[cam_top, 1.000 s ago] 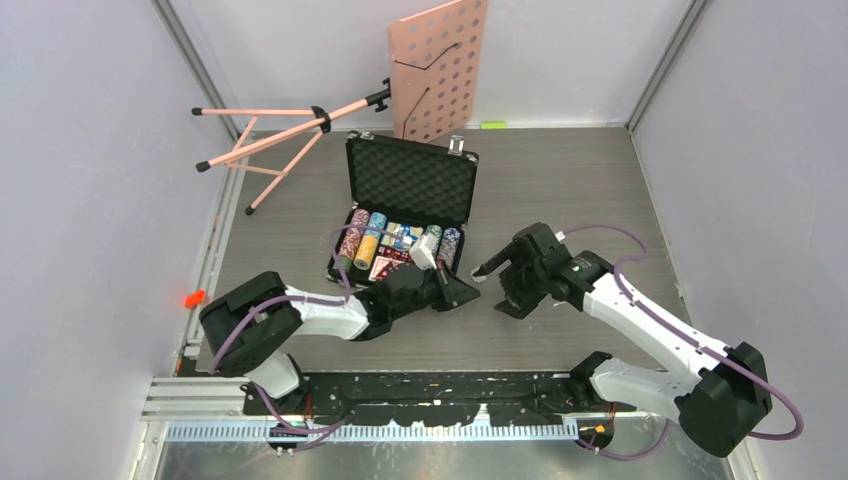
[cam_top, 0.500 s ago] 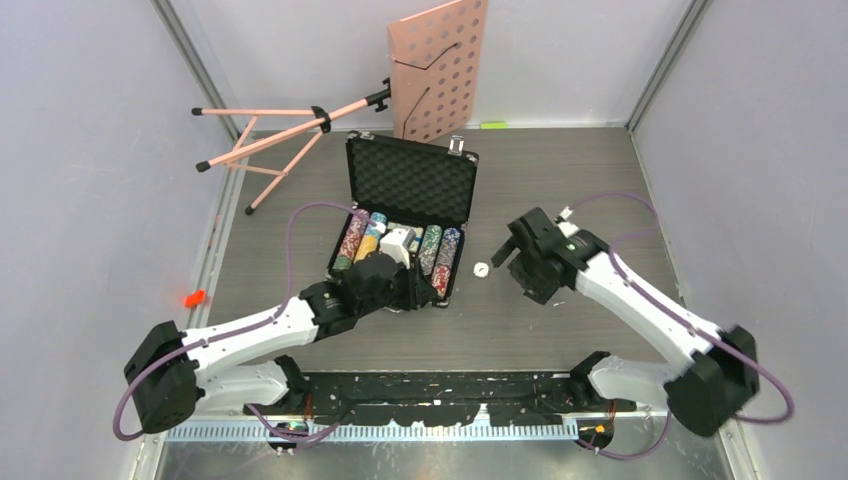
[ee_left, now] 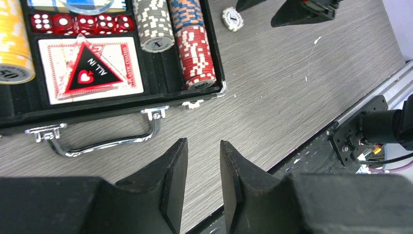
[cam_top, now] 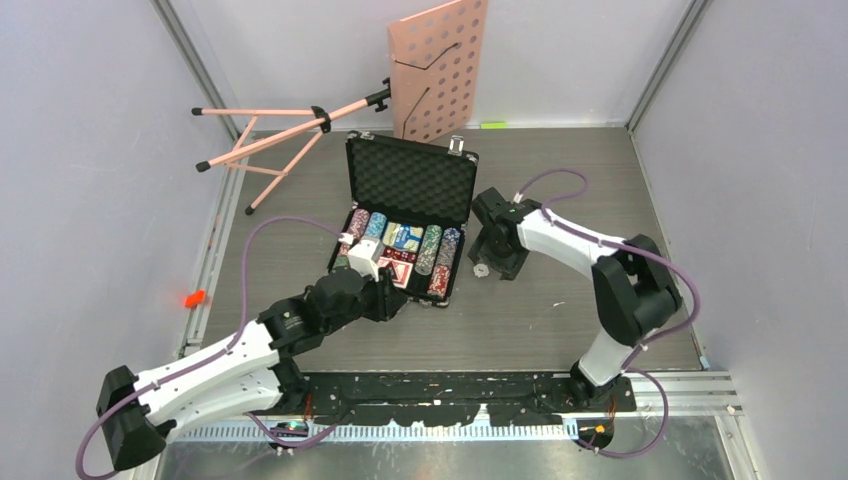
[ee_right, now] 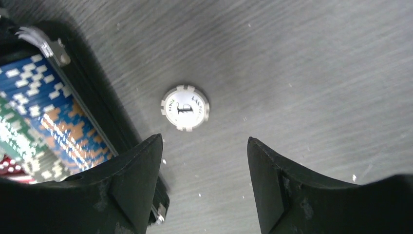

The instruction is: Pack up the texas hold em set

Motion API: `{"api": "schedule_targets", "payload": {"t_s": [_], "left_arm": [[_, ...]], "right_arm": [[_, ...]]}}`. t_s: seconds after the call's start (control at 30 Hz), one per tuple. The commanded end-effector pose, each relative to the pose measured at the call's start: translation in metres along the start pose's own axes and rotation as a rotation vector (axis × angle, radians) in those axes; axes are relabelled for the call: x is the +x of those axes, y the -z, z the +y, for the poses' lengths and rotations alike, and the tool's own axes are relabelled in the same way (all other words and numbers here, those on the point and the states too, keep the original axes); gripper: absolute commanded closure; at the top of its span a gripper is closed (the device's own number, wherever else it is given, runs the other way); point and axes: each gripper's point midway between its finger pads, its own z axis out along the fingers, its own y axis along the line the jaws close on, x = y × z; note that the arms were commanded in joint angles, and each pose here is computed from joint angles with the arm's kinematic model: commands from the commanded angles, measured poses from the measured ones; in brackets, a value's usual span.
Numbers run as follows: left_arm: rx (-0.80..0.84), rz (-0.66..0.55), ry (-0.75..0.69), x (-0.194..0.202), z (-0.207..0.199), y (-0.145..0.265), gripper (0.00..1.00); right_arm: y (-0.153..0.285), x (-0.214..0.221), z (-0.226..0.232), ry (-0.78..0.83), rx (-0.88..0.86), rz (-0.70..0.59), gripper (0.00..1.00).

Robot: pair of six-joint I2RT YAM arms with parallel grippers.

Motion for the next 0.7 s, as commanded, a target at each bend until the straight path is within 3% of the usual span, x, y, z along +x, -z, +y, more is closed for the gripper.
{"api": "schedule_targets", "payload": {"t_s": [0.0,0.67], "left_arm": [[-0.046,-0.024,-0.022,0.003,0.017,0.010,0.67],[-0.056,-0.049,-0.047,-0.005,0.020,0.017,0.67]], "right_arm": [[-0.014,-0.005,0.024,0.027,-0.050,0.017,0.30],[-0.053,0.007,0.015,0.073,0.085,0.068,0.41]]}}
